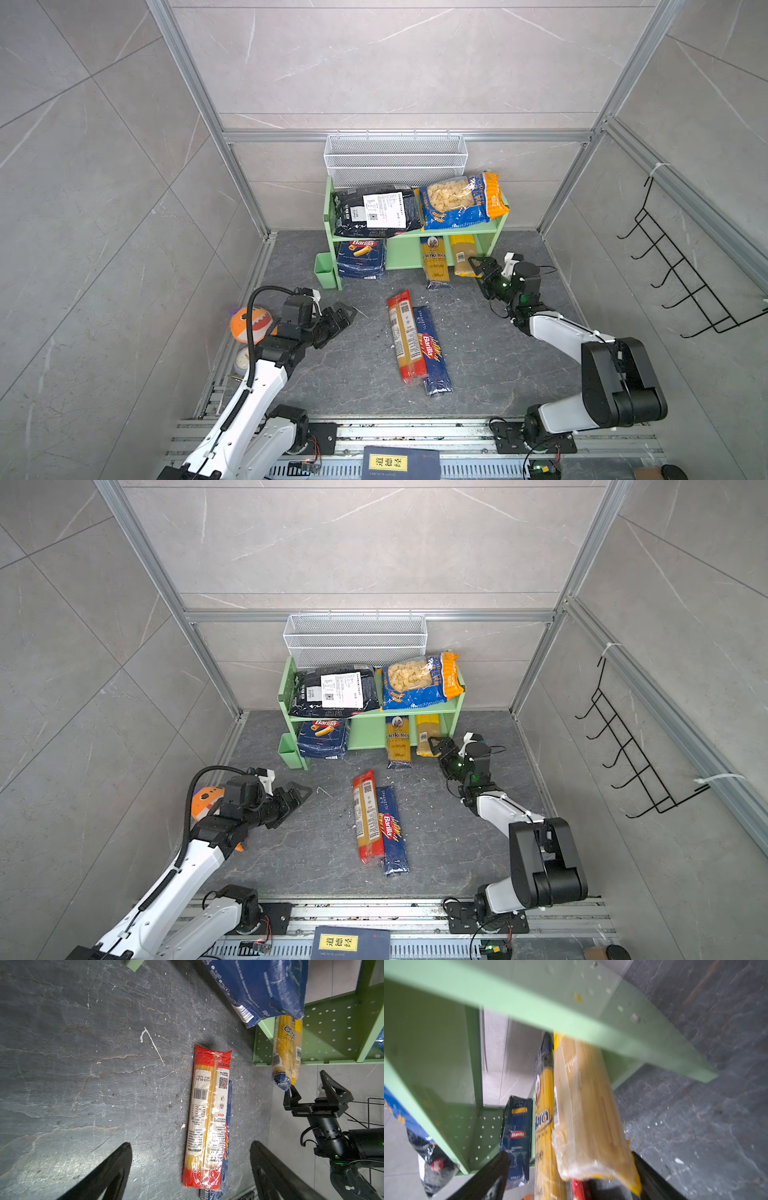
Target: Place and organize the pasta boxes and bags onto the shelf
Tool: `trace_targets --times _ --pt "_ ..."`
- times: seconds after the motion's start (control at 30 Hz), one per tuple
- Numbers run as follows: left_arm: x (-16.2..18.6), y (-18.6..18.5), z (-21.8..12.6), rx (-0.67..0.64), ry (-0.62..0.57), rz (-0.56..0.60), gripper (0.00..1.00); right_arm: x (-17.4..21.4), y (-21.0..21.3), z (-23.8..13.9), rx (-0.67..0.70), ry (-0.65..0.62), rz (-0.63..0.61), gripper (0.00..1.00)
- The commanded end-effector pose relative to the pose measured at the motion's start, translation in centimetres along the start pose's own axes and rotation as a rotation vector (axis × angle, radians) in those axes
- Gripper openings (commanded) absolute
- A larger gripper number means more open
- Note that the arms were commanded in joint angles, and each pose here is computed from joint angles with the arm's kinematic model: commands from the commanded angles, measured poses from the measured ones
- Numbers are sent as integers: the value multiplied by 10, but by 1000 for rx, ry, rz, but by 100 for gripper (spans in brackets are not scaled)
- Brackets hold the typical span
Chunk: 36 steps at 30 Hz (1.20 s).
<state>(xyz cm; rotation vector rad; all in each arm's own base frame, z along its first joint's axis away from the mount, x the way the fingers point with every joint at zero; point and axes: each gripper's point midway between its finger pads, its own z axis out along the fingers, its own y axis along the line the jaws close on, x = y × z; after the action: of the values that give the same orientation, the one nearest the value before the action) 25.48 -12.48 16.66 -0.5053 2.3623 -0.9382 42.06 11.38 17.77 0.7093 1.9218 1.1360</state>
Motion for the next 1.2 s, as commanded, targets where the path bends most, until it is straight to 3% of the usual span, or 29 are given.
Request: trace_targets --times 0.0,0.37,0.53,0.7,1.0,1.07,1.17 --pt "8 -5 -7 36 13 35 91 22 8 -7 -5 39 -47 89" --pt "19 3 -26 23 -13 50 91 31 -5 -1 35 56 -44 85" --pt "20 7 -28 15 -23 40 91 29 -6 17 19 67 -24 57" --pt "18 8 -28 -3 -25 35 91 12 -7 20 27 24 -24 46" --pt "14 7 -22 -9 -17 23 91 -11 -11 13 26 7 -24 45" --pt "14 6 -21 -4 -13 21 91 -7 -7 13 11 33 -32 51" --pt "14 6 -21 -2 -17 22 91 0 -5 8 -3 51 -24 72"
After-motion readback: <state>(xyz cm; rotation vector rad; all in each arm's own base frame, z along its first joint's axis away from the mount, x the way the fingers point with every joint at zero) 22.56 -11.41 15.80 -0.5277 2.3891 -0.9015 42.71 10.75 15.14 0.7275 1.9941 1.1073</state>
